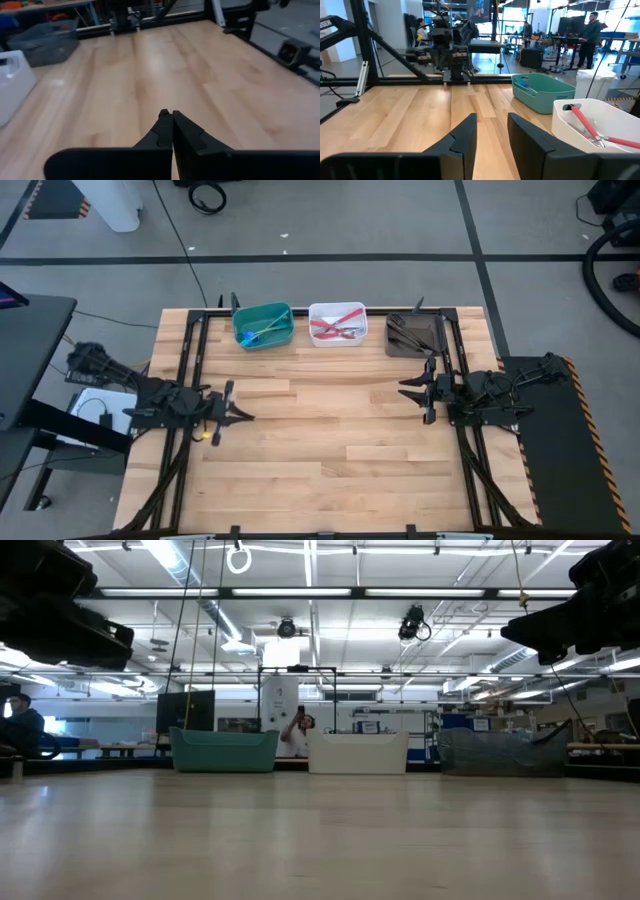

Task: Sort silverware by color (type)
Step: Return to Home Position

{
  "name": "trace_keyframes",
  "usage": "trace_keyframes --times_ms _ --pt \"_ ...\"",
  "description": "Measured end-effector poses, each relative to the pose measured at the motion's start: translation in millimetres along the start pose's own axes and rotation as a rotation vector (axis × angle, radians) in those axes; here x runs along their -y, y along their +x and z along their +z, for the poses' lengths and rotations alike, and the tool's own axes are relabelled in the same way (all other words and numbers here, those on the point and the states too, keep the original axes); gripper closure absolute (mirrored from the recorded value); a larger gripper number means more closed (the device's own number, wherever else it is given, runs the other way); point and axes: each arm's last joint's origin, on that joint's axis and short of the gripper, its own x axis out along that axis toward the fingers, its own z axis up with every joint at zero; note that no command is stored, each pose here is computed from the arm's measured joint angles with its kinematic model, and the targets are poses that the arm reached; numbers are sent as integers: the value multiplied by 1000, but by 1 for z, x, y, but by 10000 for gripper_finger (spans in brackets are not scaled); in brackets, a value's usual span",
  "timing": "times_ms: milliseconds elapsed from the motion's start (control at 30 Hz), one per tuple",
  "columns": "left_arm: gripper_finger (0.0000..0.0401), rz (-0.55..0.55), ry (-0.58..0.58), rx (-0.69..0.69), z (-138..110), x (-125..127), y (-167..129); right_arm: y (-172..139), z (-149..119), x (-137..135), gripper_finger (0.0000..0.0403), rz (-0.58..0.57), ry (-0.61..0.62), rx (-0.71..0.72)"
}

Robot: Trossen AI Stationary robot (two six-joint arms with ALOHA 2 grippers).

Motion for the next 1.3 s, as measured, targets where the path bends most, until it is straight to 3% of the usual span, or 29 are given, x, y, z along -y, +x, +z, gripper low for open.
trace_keyframes --times_ms 200,800,967,1300 --pt "394 15 -59 -5 0 -2 0 0 0 0 285 0 0 0" --pt "394 25 -62 -1 0 -3 0 0 0 0 285 3 3 -1" --pt "394 76 -78 7 0 -10 0 1 0 2 285 -19 3 -1" --pt "394 228 -140 135 10 -29 -10 4 -1 17 285 -169 1 -7"
